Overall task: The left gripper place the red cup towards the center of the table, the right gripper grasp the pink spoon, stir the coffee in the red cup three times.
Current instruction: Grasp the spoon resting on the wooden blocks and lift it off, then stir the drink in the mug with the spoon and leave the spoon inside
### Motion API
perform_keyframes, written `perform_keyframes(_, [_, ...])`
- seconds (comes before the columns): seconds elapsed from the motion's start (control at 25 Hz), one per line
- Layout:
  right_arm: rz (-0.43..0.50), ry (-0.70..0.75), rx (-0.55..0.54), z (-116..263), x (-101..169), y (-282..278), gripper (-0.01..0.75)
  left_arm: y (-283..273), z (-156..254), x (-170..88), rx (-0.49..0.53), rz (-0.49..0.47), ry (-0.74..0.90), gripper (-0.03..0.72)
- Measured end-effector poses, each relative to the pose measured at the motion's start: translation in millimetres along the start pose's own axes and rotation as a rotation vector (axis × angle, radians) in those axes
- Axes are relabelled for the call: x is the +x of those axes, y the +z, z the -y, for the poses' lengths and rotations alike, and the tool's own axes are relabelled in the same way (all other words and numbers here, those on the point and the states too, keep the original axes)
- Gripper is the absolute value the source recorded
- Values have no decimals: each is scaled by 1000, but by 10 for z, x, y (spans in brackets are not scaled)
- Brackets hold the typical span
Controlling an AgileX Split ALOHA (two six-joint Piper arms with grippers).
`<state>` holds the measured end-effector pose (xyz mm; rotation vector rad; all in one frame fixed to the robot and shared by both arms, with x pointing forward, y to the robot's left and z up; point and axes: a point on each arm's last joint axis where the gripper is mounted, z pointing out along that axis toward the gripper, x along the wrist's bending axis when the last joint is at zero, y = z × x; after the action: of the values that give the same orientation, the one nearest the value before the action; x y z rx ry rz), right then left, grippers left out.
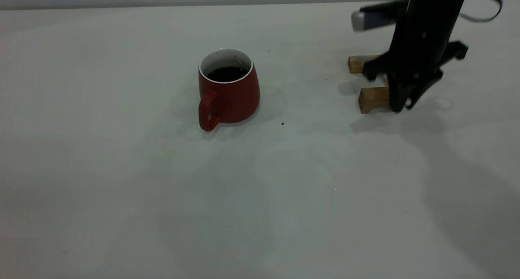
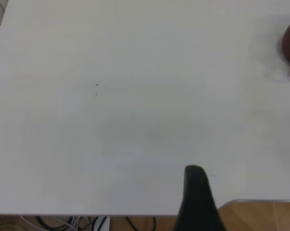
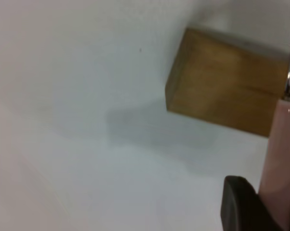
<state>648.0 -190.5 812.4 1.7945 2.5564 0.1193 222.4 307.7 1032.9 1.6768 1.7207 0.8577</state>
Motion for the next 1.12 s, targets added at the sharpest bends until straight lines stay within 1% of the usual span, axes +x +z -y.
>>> perform_keyframes(0.12, [-29, 37, -38, -46, 41, -430, 136, 0, 0, 0, 0, 0, 0, 595])
perform_keyframes(0.16, [-61, 66, -54, -66, 74, -580, 136, 0, 0, 0, 0, 0, 0, 595])
perform_keyframes(0.24, [-162, 147, -77, -88, 170, -914, 136, 0, 0, 0, 0, 0, 0, 595])
perform_keyframes(0.36, [-391, 332, -79, -104, 374, -1248, 136, 0, 0, 0, 0, 0, 0, 595])
perform_keyframes(0.48, [-621, 556, -45, -159, 569, -1372, 136, 0, 0, 0, 0, 0, 0, 595])
perform_keyframes(0.56, [-750, 690, -19, -209, 674, -1437, 136, 0, 0, 0, 0, 0, 0, 595])
perform_keyframes(0.64, [-884, 856, 36, -264, 795, -1502, 136, 0, 0, 0, 0, 0, 0, 595])
perform_keyframes(0.72, [-988, 1021, 121, -312, 943, -1521, 136, 0, 0, 0, 0, 0, 0, 595])
perform_keyframes(0.8, [-1077, 1217, 231, -363, 1099, -1521, 136, 0, 0, 0, 0, 0, 0, 595])
perform_keyframes(0.96, [-1199, 1562, 445, -446, 1444, -1473, 136, 0, 0, 0, 0, 0, 0, 595])
perform_keyframes(1.04, [-1256, 1676, 522, -490, 1589, -1426, 136, 0, 0, 0, 0, 0, 0, 595])
perform_keyframes(1.12, [-1279, 1732, 569, -542, 1652, -1303, 136, 0, 0, 0, 0, 1, 0, 595])
